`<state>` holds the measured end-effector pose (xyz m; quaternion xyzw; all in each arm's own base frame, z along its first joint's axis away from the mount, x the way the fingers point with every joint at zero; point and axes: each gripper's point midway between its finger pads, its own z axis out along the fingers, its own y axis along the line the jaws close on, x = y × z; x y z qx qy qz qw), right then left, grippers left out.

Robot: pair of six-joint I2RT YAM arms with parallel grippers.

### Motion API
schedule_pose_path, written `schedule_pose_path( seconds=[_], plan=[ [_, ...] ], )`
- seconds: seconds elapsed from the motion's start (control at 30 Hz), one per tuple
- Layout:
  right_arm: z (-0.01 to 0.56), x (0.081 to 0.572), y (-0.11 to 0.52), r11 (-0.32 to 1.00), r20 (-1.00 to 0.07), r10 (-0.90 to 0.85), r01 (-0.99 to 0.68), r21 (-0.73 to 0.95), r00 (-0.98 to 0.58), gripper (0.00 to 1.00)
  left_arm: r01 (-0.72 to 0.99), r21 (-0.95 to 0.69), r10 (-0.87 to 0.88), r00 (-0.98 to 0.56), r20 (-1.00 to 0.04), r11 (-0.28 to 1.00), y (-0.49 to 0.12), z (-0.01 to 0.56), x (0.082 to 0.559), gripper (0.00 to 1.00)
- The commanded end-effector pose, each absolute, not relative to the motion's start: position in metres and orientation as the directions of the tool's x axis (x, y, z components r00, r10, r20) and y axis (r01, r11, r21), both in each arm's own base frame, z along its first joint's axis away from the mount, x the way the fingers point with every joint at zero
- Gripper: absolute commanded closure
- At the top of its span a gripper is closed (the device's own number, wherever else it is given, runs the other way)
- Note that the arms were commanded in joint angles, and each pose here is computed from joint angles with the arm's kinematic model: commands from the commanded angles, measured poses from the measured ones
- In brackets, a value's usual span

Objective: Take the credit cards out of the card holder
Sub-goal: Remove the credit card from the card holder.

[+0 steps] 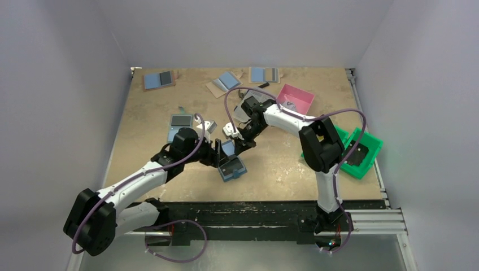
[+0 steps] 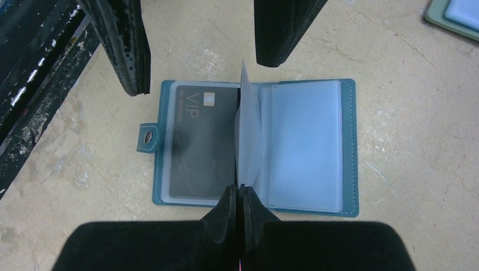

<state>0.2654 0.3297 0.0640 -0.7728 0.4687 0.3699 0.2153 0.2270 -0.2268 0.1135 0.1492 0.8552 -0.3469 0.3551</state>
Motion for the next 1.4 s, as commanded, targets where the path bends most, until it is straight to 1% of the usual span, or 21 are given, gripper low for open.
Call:
schedule_pose_path(
  seconds=[0.0, 0.07, 0.23, 0.37, 0.7, 0.8, 0.9, 0.97, 1.0, 1.07, 1.17, 1.27, 1.33, 1.37],
  plan=[
    [0.076, 0.260, 0.330, -0.497, -0.796, -0.543, -0.867, 0.046, 0.269, 1.00, 0.580, -0.422, 0.030, -0.612, -0.790, 0.697, -0.237, 0.133, 0.245, 0.34],
    [0.078, 0.260, 0.329, -0.503, -0.797, -0.541, -0.863, 0.049, 0.270, 1.00, 0.591, -0.412, 0.047, -0.608, -0.792, 0.694, -0.239, 0.129, 0.246, 0.36],
    [0.077, 0.259, 0.329, -0.505, -0.798, -0.549, -0.860, 0.078, 0.250, 1.00, 0.584, -0.390, 0.082, -0.621, -0.779, 0.712, -0.240, 0.114, 0.254, 0.43],
    [0.077, 0.258, 0.329, -0.509, -0.800, -0.549, -0.856, 0.093, 0.240, 1.00, 0.577, -0.385, 0.096, -0.633, -0.768, 0.721, -0.241, 0.103, 0.257, 0.46],
    [0.076, 0.258, 0.331, -0.504, -0.806, -0.555, -0.854, 0.127, 0.208, 1.00, 0.560, -0.387, 0.121, -0.667, -0.735, 0.733, -0.242, 0.082, 0.259, 0.60],
    [0.075, 0.259, 0.331, -0.494, -0.804, -0.561, -0.858, 0.136, 0.196, 1.00, 0.562, -0.393, 0.129, -0.675, -0.726, 0.728, -0.244, 0.079, 0.258, 0.73],
    [0.076, 0.262, 0.332, -0.475, -0.805, -0.566, -0.869, 0.141, 0.178, 1.00, 0.562, -0.403, 0.139, -0.689, -0.712, 0.723, -0.245, 0.075, 0.255, 0.82],
    [0.077, 0.264, 0.332, -0.459, -0.806, -0.569, -0.876, 0.147, 0.163, 1.00, 0.562, -0.409, 0.143, -0.695, -0.705, 0.719, -0.245, 0.073, 0.253, 0.97],
    [0.078, 0.266, 0.332, -0.448, -0.807, -0.570, -0.882, 0.143, 0.159, 0.98, 0.560, -0.412, 0.144, -0.699, -0.700, 0.719, -0.245, 0.072, 0.253, 1.00],
    [0.080, 0.271, 0.332, -0.408, -0.803, -0.581, -0.901, 0.147, 0.132, 0.86, 0.543, -0.419, 0.132, -0.710, -0.691, 0.727, -0.244, 0.070, 0.252, 1.00],
    [0.096, 0.294, 0.331, -0.264, -0.790, -0.610, -0.955, 0.136, 0.056, 0.63, 0.480, -0.445, 0.070, -0.735, -0.674, 0.756, -0.240, 0.069, 0.252, 1.00],
    [0.126, 0.309, 0.319, -0.177, -0.816, -0.577, -0.981, 0.081, 0.037, 0.49, 0.381, -0.517, -0.056, -0.762, -0.645, 0.766, -0.238, 0.071, 0.251, 1.00],
    [0.143, 0.310, 0.309, -0.128, -0.828, -0.561, -0.990, 0.061, 0.022, 0.26, 0.331, -0.564, -0.143, -0.759, -0.636, 0.757, -0.236, 0.077, 0.251, 1.00],
    [0.152, 0.308, 0.307, -0.116, -0.834, -0.550, -0.992, 0.040, 0.031, 0.24, 0.309, -0.593, -0.188, -0.754, -0.629, 0.743, -0.235, 0.079, 0.248, 1.00]
  ],
)
